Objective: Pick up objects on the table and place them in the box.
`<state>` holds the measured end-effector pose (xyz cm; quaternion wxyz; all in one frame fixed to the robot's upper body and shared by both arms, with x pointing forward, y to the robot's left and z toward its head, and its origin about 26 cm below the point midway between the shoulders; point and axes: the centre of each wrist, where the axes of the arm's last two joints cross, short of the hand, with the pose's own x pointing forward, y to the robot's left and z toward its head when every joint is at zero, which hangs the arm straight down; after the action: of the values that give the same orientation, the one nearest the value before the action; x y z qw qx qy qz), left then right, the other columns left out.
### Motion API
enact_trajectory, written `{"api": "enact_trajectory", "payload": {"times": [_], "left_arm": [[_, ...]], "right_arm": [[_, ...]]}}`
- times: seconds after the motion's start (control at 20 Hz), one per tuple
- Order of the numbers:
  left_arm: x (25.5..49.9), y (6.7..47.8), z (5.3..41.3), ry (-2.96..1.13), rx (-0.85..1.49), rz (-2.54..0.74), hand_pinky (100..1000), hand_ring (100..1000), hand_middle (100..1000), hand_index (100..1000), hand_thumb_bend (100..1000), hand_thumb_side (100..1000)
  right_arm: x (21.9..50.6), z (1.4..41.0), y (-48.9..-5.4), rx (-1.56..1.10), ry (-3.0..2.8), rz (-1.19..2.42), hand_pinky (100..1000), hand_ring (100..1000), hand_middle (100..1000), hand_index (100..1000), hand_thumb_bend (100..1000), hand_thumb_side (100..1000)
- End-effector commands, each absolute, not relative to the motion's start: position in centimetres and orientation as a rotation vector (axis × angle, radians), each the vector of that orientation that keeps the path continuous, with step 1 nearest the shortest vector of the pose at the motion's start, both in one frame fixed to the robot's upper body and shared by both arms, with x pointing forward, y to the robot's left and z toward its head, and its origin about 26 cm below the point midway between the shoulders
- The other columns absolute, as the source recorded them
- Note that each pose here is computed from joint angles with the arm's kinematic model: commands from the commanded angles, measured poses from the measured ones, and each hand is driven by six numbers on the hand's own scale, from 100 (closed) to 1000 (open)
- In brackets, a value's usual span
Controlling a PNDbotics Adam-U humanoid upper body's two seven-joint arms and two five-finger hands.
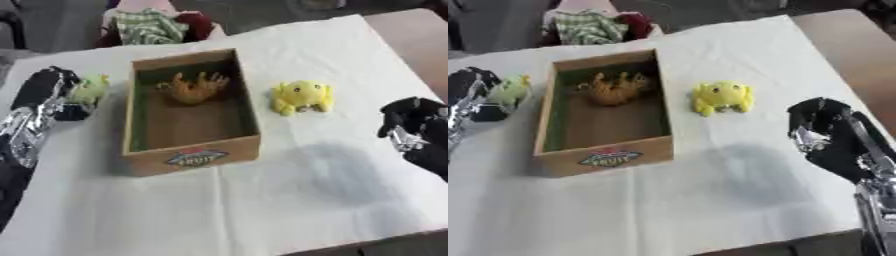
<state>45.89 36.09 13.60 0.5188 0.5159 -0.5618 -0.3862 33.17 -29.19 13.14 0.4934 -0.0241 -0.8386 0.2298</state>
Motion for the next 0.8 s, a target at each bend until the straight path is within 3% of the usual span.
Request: {"api": "enact_trajectory", "payload": {"times": [0.05,0.1,0.15,0.8], "left_arm": [[46.1,36.2,14.9,-1.366,1.257,-0.921,621,516,483,602,264,200],[46.1,36.2,14.9,-1.367,1.257,-0.922,616,509,476,594,235,199],[46.2,36.3,15.7,-1.393,1.265,-0.907,604,484,444,566,125,192],[45.0,30.4,22.7,-1.79,1.097,-1.003,617,491,451,576,123,189]], "right_arm": [[33.3,14.1,-29.5,-0.084,-2.056,0.587,501,480,437,644,100,269],[33.3,14.1,-29.5,-0.084,-2.056,0.587,501,480,437,644,100,268],[33.3,14.1,-29.4,-0.082,-2.056,0.583,502,481,438,645,100,265],[33.0,13.4,-29.3,-0.066,-2.038,0.566,502,481,439,645,100,269]]}}
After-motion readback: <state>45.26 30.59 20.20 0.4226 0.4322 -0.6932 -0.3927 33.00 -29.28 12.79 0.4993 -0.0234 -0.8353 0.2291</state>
